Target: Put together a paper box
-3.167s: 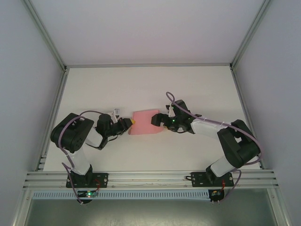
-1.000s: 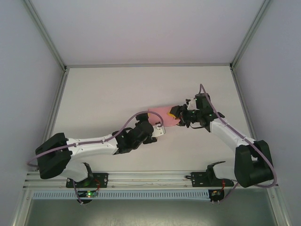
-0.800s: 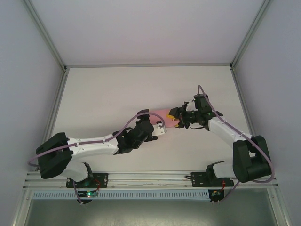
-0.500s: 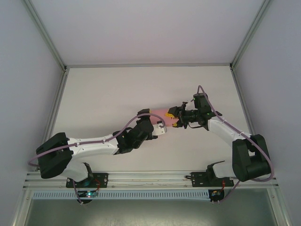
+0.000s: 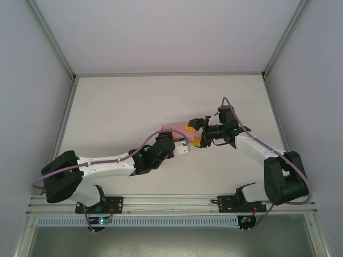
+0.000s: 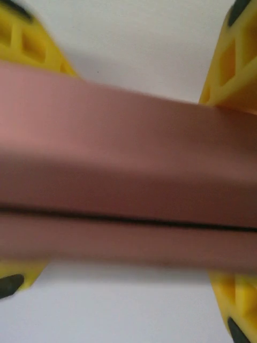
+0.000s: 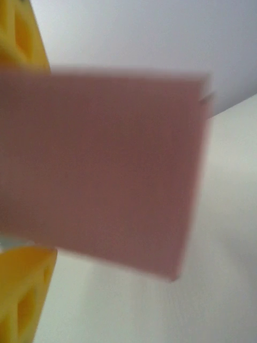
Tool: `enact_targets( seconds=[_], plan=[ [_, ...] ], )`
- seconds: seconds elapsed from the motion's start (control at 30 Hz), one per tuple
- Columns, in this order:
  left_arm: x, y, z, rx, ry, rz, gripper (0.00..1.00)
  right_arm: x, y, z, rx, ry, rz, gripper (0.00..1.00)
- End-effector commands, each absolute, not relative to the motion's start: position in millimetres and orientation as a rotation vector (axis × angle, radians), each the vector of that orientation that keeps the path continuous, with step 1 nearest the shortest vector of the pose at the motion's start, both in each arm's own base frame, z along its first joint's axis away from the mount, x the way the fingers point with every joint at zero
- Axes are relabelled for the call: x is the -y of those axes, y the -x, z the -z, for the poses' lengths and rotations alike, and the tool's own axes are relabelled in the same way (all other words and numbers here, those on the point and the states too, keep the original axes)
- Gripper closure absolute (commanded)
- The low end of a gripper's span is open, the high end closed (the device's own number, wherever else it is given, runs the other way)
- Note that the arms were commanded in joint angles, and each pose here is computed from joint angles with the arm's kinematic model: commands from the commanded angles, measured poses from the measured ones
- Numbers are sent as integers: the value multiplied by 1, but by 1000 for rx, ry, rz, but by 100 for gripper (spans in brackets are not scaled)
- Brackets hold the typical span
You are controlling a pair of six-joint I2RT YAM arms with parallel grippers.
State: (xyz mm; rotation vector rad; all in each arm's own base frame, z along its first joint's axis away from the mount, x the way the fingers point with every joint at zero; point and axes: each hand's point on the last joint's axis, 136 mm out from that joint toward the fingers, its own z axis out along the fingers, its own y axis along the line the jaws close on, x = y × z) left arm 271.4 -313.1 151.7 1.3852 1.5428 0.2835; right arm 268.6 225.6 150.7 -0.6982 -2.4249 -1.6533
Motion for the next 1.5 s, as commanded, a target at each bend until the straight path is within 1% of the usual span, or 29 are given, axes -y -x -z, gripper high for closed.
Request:
enact_targets(
  seconds=[0.0,0.03,0.13,0.27,0.37,0.5,0.53,0.6,0.63,0.7,0.87,0.97,1.13,1.23,1.3,1.37,1.4,1.47],
  plan=[
    [317,-266,-161,-1545,-1373,-232,55,-229,-262,-161,2436,632,1687,1],
    [317,-265,-161,-1551,-1371,-218,58,-228,-263,-163,2454,624,1700,1],
    [315,-264,-160,-1564,-1367,-196,59,-220,-264,-165,2518,629,1709,1],
    [308,-256,-151,-1627,-1401,-142,59,-192,-271,-163,2700,704,1675,2],
    [301,-249,-143,-1720,-1439,-67,59,-165,-279,-178,2929,729,1641,1],
    [291,-237,-131,-1851,-1519,17,59,-136,-290,-218,3272,684,1637,2],
    [289,-231,-127,-1879,-1562,45,59,-137,-291,-229,3319,604,1724,2],
    [285,-222,-120,-1929,-1633,86,59,-156,-287,-260,3293,239,2111,2],
    [283,-219,-119,-1945,-1658,93,59,-160,-285,-268,3268,172,2229,1],
    [282,-213,-117,-1975,-1709,128,59,-158,-285,-268,3276,162,2287,1],
    [272,-189,-117,-2002,-1849,325,57,-168,-279,-251,3391,-47,2089,2],
    [263,-191,-116,-2011,-1873,313,57,-183,-268,-242,3419,-291,2009,2],
    [258,-199,-117,-2076,-1842,376,57,-210,-242,-219,3438,-821,1793,3],
    [256,-202,-111,-2106,-1845,401,57,-221,-228,-204,3410,-1044,1679,6],
    [257,-203,-109,-2112,-1851,408,57,-226,-224,-199,3374,-1101,1689,12],
    [257,-204,-107,-2107,-1865,413,57,-228,-224,-194,3352,-1120,1684,19],
    [257,-206,-106,-2105,-1864,411,57,-229,-224,-191,3344,-1133,1666,20],
    [257,-208,-104,-2105,-1864,409,56,-231,-226,-185,3335,-1149,1619,25]
  ],
)
